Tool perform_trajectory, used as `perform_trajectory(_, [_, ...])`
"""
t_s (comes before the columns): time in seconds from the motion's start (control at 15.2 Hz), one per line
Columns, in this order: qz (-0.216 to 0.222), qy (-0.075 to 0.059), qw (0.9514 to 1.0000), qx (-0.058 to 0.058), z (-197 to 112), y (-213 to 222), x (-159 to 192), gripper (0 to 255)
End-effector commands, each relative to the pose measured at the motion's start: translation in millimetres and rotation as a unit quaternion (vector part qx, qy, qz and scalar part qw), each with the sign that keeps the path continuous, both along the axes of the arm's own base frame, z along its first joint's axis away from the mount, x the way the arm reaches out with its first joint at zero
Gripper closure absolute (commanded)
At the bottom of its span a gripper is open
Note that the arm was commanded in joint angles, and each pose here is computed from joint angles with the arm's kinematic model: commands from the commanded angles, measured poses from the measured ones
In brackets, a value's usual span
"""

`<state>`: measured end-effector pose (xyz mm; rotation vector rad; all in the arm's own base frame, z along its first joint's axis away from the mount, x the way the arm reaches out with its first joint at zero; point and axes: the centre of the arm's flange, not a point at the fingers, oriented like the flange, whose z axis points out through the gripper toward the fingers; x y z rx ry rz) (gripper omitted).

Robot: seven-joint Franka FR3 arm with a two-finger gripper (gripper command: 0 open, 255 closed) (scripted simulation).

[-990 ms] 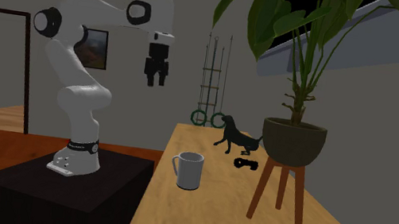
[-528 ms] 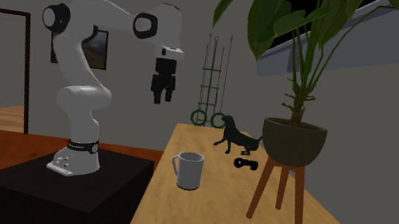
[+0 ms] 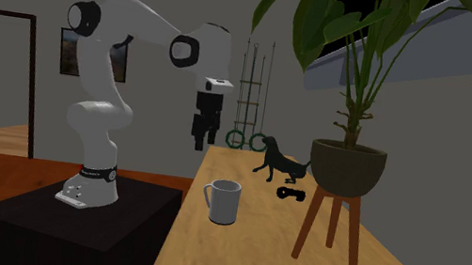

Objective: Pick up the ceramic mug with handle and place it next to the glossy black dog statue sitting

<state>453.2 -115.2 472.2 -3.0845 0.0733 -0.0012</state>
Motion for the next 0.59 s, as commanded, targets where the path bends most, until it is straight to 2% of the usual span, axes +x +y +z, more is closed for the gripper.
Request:
perform_trajectory(0.0, [0.001, 0.0, 1.0, 0.0, -16, -14, 15, 0])
perform_trajectory(0.53, [0.003, 0.002, 1.0, 0.004, -80, -67, 81, 0])
